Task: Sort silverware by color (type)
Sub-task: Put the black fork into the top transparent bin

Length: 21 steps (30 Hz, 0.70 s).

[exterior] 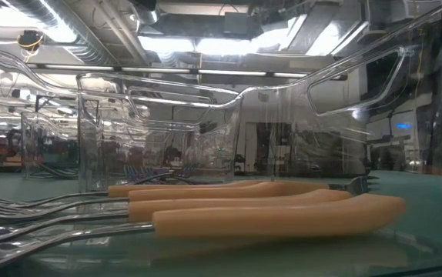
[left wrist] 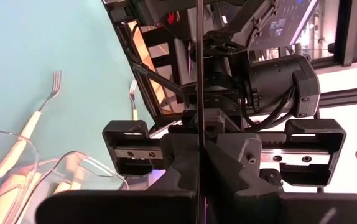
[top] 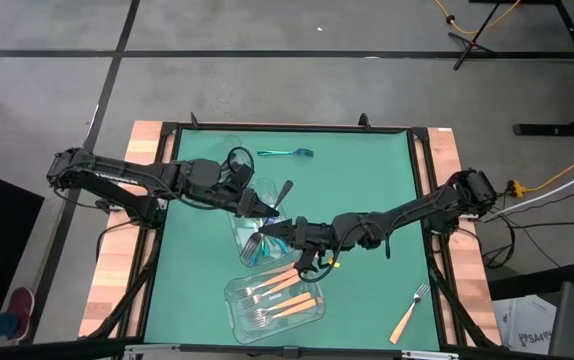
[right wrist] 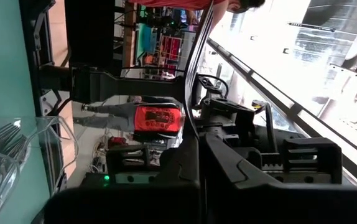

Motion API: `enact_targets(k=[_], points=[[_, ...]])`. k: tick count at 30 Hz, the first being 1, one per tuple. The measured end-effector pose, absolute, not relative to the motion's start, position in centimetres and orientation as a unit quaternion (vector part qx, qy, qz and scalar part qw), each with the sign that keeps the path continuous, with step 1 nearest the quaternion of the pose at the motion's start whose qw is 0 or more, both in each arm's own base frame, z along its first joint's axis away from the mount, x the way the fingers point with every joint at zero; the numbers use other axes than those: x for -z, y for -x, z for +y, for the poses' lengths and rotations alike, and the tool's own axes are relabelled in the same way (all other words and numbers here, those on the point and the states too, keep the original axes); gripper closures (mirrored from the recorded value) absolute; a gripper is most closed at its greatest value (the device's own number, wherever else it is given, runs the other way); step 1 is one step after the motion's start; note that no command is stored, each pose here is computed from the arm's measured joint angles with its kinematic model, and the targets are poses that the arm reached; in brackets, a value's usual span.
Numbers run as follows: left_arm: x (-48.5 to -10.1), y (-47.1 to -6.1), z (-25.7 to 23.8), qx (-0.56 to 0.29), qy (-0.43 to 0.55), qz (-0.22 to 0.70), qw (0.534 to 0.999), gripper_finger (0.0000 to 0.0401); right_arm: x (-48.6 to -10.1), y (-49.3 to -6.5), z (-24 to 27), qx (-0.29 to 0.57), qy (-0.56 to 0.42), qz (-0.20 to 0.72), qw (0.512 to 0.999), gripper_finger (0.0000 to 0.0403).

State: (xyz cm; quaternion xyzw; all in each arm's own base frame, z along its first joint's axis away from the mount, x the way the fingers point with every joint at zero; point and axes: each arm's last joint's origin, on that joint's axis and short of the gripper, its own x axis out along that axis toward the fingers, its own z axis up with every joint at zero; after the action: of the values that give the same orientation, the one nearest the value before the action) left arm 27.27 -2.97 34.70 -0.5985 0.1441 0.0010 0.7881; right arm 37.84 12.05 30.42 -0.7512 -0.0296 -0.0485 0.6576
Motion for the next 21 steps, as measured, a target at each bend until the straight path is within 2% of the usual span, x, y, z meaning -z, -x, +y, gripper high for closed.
enact_targets(k=[11, 21], points=[[-34.6, -27.26, -2.96, -0.005, 0.595, 0.147, 0.79, 0.0398, -30.07, -37.88, 12.05, 0.036, 0.753, -0.017, 0.656, 0.0396], [-34.59, -27.26, -2.95, -0.004, 0.587, 0.147, 0.796, 0.0398, -30.01, -37.86, 11.84, 0.057, 0.748, 0.013, 0.662, 0.0307]])
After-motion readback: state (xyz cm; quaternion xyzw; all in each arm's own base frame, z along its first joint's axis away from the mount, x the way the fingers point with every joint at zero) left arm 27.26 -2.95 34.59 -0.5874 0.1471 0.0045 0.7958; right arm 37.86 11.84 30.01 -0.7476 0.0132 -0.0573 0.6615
